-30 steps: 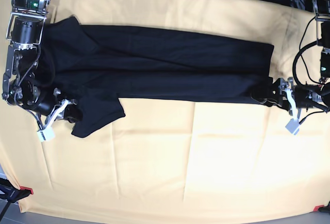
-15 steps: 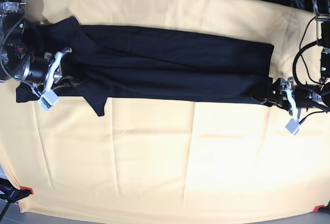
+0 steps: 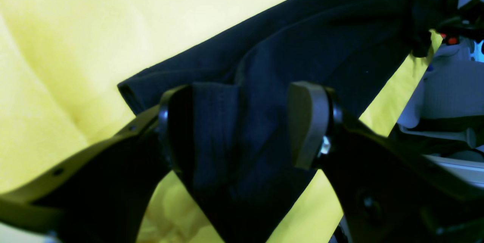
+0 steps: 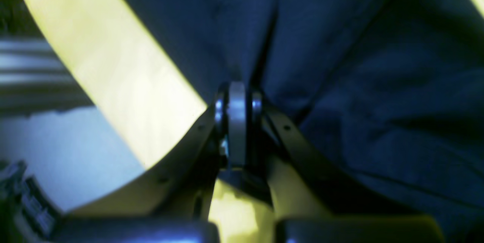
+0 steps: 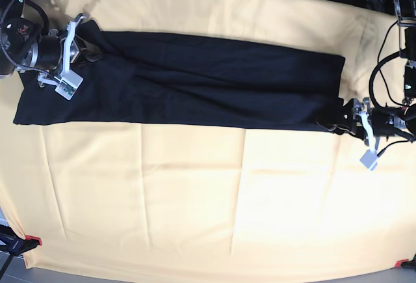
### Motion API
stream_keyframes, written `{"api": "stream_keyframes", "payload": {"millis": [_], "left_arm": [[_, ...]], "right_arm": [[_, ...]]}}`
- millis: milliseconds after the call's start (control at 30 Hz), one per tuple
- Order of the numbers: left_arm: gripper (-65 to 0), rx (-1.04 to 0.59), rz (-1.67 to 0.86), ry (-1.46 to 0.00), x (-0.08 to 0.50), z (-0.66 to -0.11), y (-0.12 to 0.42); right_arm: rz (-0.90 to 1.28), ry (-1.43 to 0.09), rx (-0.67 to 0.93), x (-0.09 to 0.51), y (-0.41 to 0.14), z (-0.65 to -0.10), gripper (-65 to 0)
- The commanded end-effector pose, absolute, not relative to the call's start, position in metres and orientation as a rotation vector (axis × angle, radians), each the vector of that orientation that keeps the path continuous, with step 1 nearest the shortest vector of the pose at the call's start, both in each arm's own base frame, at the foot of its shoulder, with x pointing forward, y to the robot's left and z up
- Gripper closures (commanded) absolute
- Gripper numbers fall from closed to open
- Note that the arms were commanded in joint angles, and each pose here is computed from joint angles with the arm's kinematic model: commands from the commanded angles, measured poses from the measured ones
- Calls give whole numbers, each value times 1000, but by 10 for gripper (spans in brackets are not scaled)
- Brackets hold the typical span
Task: Fold the T-shirt properly
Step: 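Tuck the sleeve under the strip with the right gripper, then grasp the hem end of the strip with the left gripper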
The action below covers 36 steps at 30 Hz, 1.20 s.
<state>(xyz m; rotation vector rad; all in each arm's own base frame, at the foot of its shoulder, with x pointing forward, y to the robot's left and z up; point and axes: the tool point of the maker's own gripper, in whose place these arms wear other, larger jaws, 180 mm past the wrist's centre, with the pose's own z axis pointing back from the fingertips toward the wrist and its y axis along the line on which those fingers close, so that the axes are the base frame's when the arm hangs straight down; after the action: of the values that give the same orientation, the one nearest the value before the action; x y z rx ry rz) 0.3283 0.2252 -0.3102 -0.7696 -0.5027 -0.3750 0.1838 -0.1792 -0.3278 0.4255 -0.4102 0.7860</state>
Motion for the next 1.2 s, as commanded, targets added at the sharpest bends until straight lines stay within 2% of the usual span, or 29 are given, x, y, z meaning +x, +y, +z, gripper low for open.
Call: {"api": "stream_keyframes", "payload": {"millis": [0,267,300,367,400,433,633,700,767,800,900,967,1167], "left_arm": [[-395,-762,-390,-553,337,-292,232],[-395,-762,-390,-552,337,-292,232],[-395,-762,-390,-552,337,-292,232],[-395,-762,-390,-552,337,-292,232],[-395,-762,-390,-552,337,-292,232],[-395,-762,-390,-553,337,-292,232],[-395,-746,-388,-559,337,-288,239],[-395,-740,-379,-601,342,-279,246],[-395,-734,-350,-670,350,-263,258],[-395,-730,-334,-709,354,-254,264],[-395,-716,-285,-819,362,-228,286],[-395,-705,-265,-859,363,-217,297],[-395,-691,-198,-877,349,-222,318]], "right_arm": [[813,-415,407,187,-184,-320,0],[838,-355,405,179,-191,-319,0],[839,-351,391,179,-194,-320,-47],[840,-345,372,180,-197,-321,-216],[841,-347,373,180,-196,-321,-279],[848,-358,388,180,-193,-317,-296],[911,-589,520,188,-159,-250,-281],[874,-664,502,197,-162,-239,-184],[807,-717,513,204,-163,-239,-15],[769,-736,527,207,-162,-242,0],[620,-783,555,220,-166,-260,0],[511,-802,519,232,-181,-280,0],[323,-754,446,239,-218,-332,0]]}}
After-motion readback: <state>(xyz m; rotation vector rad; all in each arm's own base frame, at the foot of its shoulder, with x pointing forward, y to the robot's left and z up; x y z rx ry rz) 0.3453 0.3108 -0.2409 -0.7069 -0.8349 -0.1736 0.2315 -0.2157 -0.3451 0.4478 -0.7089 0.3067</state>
